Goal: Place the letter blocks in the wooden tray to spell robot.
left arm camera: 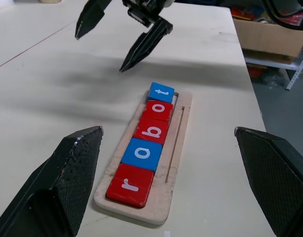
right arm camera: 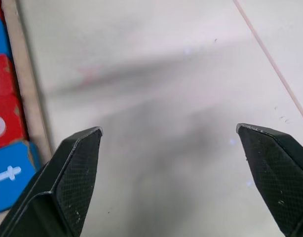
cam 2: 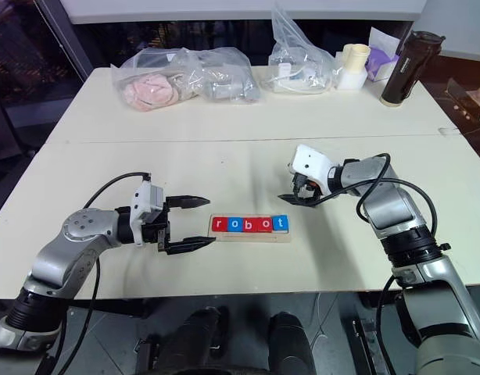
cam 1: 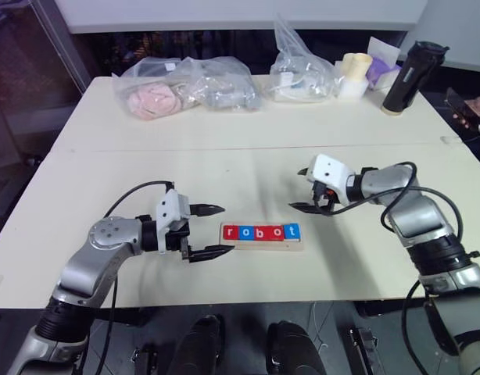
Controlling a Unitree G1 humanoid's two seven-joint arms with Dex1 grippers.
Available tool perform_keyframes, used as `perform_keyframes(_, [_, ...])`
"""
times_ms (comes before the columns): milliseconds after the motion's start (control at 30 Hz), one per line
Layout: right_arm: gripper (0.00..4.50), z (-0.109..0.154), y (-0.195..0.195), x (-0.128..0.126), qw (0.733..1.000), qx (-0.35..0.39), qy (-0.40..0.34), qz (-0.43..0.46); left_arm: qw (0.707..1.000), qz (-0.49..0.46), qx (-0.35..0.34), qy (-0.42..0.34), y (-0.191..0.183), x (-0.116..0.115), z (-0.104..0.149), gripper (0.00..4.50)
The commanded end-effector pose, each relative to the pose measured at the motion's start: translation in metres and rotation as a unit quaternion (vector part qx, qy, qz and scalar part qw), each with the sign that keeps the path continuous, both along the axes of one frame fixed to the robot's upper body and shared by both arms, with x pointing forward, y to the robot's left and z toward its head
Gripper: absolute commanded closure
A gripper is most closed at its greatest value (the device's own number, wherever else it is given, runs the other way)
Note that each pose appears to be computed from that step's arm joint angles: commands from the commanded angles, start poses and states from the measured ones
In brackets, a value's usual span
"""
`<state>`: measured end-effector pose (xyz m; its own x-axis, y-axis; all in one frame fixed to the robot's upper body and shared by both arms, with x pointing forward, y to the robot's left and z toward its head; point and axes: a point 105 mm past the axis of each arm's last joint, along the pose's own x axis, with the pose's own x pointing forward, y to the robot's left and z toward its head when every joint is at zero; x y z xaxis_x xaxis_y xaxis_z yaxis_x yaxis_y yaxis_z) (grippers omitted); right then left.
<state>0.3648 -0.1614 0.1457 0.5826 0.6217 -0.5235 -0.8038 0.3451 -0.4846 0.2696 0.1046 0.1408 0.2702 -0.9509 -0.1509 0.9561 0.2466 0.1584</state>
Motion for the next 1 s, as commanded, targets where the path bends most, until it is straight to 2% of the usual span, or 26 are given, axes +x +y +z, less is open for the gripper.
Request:
perform_keyframes(33, [0.02, -0.003, -0.001, -0.003, 1.000, -0.016, -0.018, 0.009, 1.000, -0.007, -0.006, -0.025, -0.002, -0.001, 0.013, 0.00])
perform_keyframes(333, [0.02, -0.012, 0.007, -0.021, 0.999, -0.008, 0.008, 0.036, 1.000, -0.009, -0.006, -0.026, -0.002, -0.001, 0.013, 0.00])
perform_keyframes(633, [0.02, -0.008, 0.005, -0.017, 1.000, -0.004, -0.008, 0.019, 1.000, -0.011, -0.007, -0.026, -0.003, 0.000, 0.013, 0.00])
perform_keyframes(1000, [0.02, -0.008, 0.013, -0.031, 0.999, -0.003, 0.013, 0.048, 1.000, -0.010, -0.008, -0.025, -0.004, 0.001, 0.013, 0.00])
